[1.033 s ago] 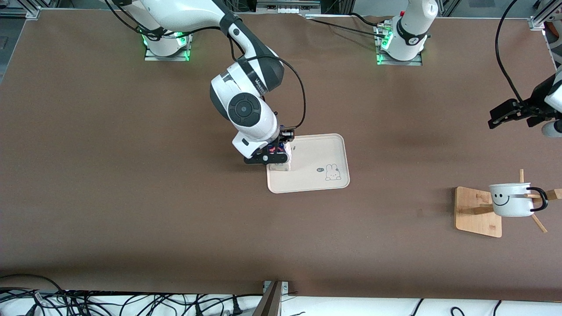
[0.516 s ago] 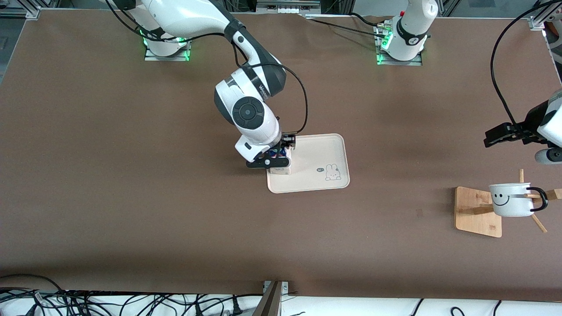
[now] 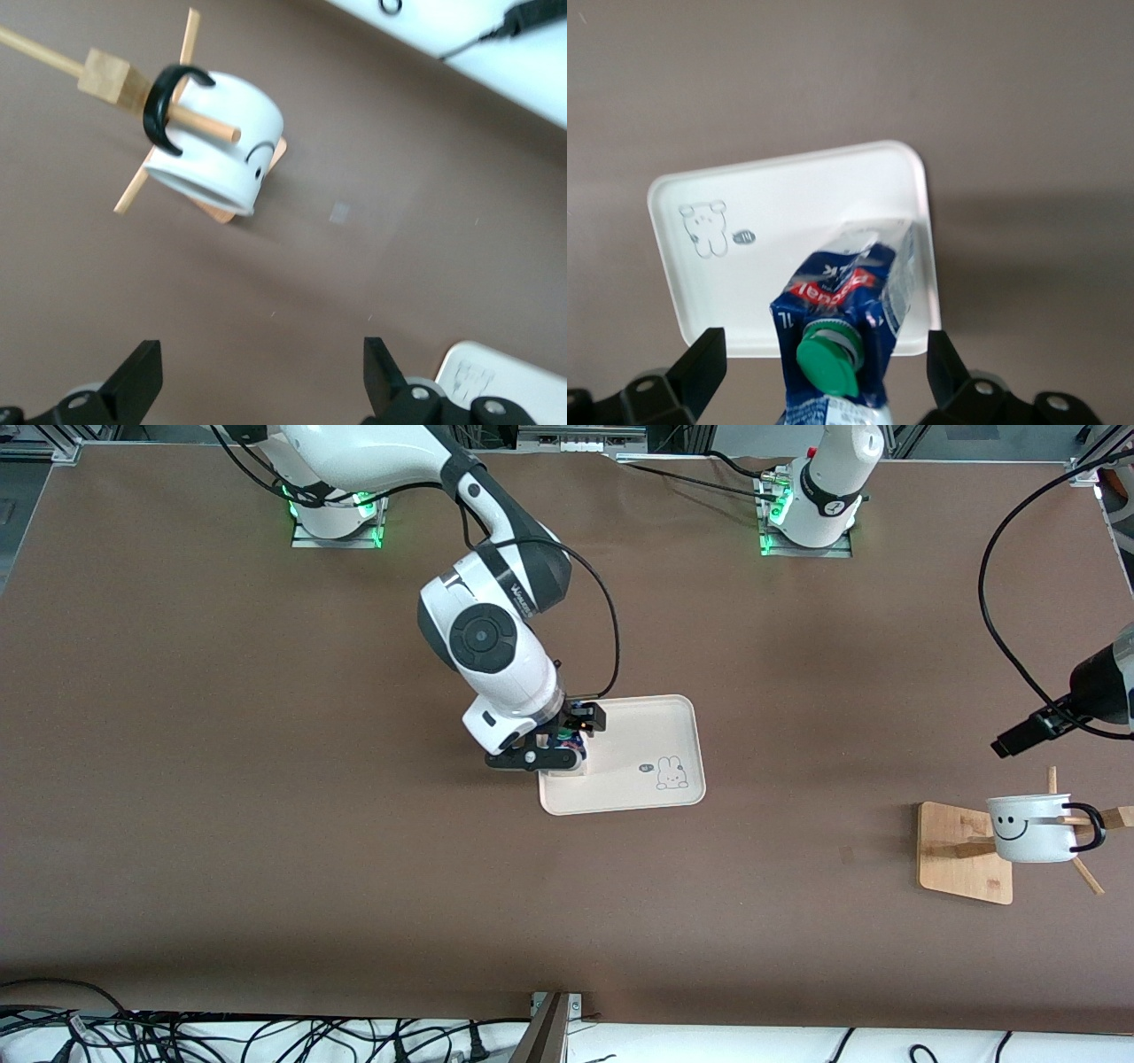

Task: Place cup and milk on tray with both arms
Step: 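Lower the carton onto the tray while the left gripper reaches the mug, then open the right gripper and withdraw it while the left gripper descends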

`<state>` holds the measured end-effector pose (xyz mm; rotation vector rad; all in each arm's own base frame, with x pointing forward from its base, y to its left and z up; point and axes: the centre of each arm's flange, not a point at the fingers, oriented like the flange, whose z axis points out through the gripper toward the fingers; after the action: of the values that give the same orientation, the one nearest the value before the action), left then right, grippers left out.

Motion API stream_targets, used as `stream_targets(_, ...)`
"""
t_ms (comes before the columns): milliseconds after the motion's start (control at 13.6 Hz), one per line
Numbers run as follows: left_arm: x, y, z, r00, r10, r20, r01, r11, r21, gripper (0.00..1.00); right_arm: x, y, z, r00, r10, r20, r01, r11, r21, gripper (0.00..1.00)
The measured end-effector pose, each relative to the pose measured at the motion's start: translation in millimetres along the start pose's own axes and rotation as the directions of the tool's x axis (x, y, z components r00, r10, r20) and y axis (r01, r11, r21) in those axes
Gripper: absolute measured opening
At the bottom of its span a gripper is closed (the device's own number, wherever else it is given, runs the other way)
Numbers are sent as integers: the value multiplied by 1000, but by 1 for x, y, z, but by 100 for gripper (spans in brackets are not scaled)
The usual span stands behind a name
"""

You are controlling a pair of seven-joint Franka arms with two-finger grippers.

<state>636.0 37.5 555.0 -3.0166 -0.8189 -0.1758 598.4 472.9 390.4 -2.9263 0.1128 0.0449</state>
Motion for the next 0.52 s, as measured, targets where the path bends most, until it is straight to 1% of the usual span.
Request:
stream_targets(148, 7, 2, 11, 997, -31, -66, 29, 999, -36, 100, 26, 30, -52, 998, 51, -44, -50, 998, 25, 100)
stream_targets(295, 16, -3, 28, 988, -59, -144, 48, 996, -79, 100, 60, 92, -110, 991, 116, -72, -114, 993, 23, 100)
stream_targets(369, 21, -10, 38, 980, -82, -182, 64, 993, -100, 100, 76, 134, -134, 990, 123, -63, -123, 992, 9, 100)
stream_targets(443, 24, -19, 49, 971, -109, -214, 85, 989, -121, 100, 89, 175, -154, 992, 115, -43, -116, 993, -7, 100)
stream_targets(516, 25, -27, 60, 960, -140, -241, 108, 984, -141, 100, 95, 209, -172, 994, 103, -23, -103, 994, -19, 100)
